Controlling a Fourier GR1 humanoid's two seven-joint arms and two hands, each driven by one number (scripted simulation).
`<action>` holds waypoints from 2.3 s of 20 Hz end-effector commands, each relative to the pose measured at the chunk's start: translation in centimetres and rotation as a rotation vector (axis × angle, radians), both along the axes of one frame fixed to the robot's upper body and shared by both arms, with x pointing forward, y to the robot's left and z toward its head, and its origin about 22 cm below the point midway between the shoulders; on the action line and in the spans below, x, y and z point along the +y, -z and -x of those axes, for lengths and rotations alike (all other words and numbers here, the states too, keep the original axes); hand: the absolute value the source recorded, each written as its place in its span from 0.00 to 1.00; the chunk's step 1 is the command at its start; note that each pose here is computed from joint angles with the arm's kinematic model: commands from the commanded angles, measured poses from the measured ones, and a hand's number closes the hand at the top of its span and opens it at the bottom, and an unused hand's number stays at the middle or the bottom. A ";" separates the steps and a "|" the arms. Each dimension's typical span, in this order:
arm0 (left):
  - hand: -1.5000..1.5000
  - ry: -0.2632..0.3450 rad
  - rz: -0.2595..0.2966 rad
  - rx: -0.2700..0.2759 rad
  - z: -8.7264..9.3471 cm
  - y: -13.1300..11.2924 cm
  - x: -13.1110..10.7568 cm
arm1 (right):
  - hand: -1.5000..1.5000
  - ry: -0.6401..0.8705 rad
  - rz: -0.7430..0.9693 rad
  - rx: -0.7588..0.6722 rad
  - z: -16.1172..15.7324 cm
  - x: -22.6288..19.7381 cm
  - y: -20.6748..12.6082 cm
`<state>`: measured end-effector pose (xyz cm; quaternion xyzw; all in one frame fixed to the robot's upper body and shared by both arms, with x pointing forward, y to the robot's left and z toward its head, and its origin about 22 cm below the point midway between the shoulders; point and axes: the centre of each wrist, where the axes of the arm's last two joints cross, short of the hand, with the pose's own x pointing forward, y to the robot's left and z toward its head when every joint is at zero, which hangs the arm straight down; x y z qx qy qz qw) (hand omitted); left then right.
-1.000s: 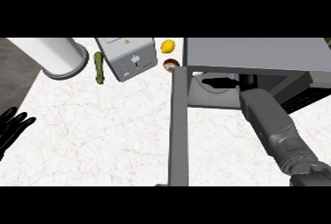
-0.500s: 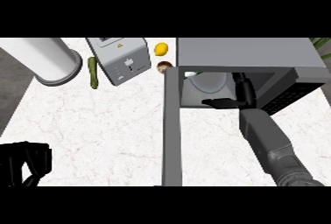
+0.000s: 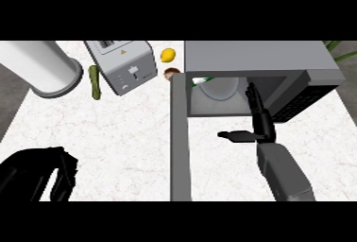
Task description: Pick up the milk, place it into the microwave and close the microwave
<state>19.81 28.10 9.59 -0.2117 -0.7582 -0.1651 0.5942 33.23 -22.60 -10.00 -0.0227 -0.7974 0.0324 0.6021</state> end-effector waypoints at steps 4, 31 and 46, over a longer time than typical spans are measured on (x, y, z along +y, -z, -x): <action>1.00 0.063 -0.051 -0.033 -2.0 -0.6 -3.2 | 0.00 0.041 -0.008 0.037 6.6 -3.2 2.8; 1.00 0.143 -0.272 -0.122 -5.3 15.0 -21.9 | 0.00 -0.109 -0.045 -0.159 19.3 -8.3 -8.3; 1.00 0.105 -0.183 -0.072 -6.8 13.7 -25.8 | 0.00 -0.281 -0.045 -0.218 19.8 -8.2 -14.9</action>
